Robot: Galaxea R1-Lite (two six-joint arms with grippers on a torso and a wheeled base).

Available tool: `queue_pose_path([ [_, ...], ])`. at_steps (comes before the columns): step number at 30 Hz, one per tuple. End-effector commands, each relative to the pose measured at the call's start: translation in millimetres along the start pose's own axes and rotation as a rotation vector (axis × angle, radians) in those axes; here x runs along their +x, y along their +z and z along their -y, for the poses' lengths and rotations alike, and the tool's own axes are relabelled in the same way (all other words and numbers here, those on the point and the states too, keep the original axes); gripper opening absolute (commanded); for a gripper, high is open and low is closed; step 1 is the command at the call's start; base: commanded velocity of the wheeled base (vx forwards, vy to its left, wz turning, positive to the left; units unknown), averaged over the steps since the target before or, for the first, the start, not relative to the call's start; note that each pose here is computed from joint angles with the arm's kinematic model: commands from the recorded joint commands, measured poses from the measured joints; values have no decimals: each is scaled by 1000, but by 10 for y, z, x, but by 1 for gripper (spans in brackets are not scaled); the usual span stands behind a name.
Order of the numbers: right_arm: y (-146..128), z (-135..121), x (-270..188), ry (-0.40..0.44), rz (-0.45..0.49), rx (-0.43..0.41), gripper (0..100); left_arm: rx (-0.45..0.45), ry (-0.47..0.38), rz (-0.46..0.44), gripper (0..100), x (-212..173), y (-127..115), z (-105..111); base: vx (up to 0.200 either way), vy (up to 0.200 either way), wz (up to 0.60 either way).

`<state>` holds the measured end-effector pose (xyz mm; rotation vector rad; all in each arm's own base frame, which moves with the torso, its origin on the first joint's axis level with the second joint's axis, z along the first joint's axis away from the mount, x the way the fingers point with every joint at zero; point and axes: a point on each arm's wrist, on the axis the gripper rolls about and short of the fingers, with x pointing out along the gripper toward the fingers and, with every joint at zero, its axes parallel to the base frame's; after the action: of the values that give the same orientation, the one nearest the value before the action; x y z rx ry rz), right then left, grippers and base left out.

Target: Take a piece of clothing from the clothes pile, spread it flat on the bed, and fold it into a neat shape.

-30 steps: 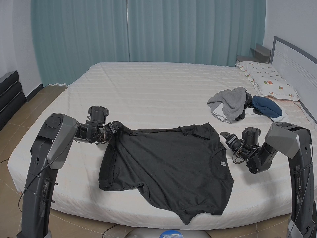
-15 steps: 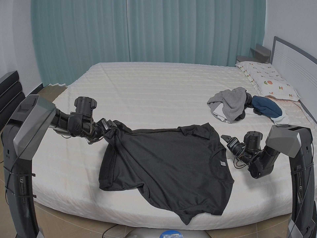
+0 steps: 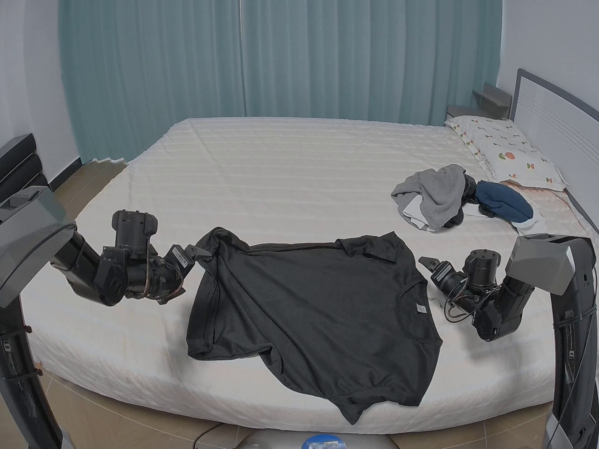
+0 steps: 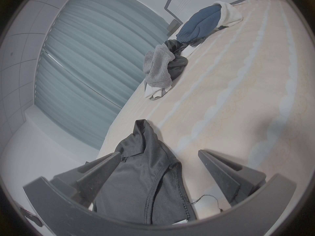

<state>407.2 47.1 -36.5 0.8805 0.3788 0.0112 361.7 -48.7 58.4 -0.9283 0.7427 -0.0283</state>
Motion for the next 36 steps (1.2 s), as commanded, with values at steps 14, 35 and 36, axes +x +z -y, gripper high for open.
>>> queue_pose_path([
  [14, -205, -56, -31, 49, -25, 12, 100, 32, 52, -11, 100, 56, -468, -553, -71, 0, 0],
  [35, -219, -48, -2, 48, -29, 12, 100, 143, 66, 39, 100, 251, -658, -555, 0, 0, 0],
  [36, -219, -48, -2, 48, -29, 10, 100, 153, 70, 35, 100, 261, -663, -565, 0, 0, 0],
])
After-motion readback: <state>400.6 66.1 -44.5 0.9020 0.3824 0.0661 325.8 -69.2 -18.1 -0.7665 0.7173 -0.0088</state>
